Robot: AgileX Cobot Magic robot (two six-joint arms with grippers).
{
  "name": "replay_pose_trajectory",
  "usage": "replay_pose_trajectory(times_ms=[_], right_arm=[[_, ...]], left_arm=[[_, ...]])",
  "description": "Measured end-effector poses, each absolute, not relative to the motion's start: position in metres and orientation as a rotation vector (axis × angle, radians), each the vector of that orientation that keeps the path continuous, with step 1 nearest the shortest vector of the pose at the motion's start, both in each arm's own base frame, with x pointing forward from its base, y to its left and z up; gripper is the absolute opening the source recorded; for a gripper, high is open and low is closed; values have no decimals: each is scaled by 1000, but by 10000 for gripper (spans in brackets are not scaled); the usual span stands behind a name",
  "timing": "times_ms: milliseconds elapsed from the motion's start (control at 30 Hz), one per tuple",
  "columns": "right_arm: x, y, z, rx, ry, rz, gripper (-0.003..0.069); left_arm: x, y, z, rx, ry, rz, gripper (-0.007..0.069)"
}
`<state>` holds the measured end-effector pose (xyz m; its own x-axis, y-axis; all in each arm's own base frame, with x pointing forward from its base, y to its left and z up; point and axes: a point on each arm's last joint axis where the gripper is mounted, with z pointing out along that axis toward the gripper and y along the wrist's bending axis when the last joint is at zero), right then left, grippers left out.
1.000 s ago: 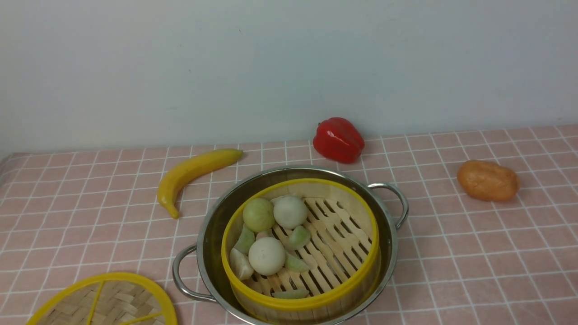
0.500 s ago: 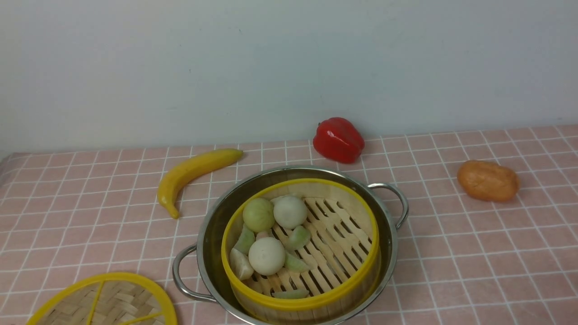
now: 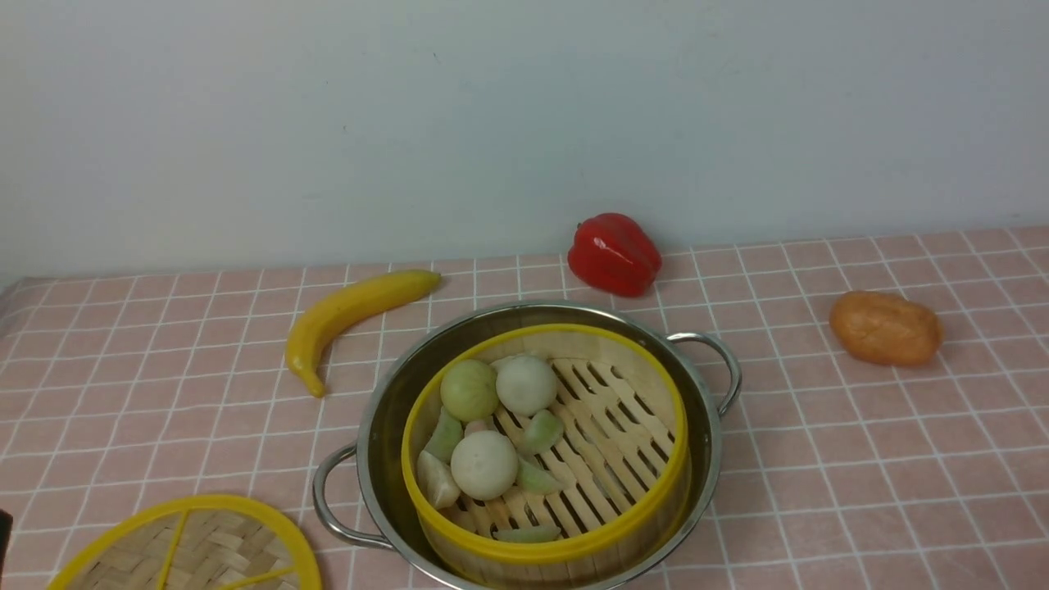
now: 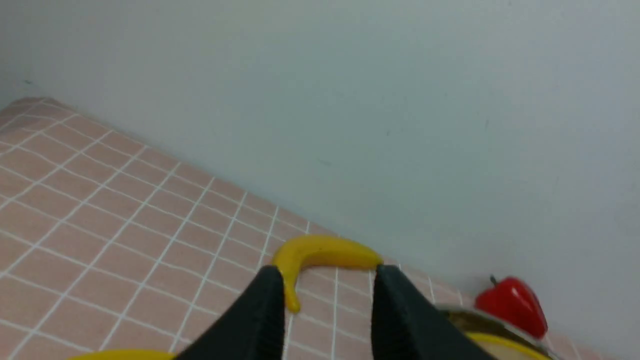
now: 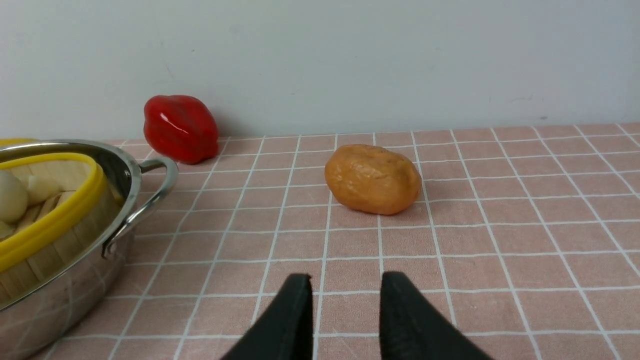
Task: Place the steamer in the pot on the pink tablecloth, and put the lid on the steamer.
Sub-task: 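Grasp the bamboo steamer lid lying on the table by its centre knob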
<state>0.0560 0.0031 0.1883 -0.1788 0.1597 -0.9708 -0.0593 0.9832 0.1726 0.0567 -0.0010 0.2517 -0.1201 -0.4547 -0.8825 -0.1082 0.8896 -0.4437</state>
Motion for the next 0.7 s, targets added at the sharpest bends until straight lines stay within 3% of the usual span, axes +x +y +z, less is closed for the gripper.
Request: replay_pose_trajectory(times_ms=[167,300,467,700], right_arm=[[56,3,188,75,1740,195,228],[56,3,188,75,1740,195,237],[56,3,188,75,1740,195,239],[56,3,188,75,1740,195,240]], left_arm=[[76,-1,275,-391,2153,-225,243],[109,13,273,-368,2642,-42,243],[158,29,257,-349,2898,106,243],[211,34,230,-361,3038,63,243]])
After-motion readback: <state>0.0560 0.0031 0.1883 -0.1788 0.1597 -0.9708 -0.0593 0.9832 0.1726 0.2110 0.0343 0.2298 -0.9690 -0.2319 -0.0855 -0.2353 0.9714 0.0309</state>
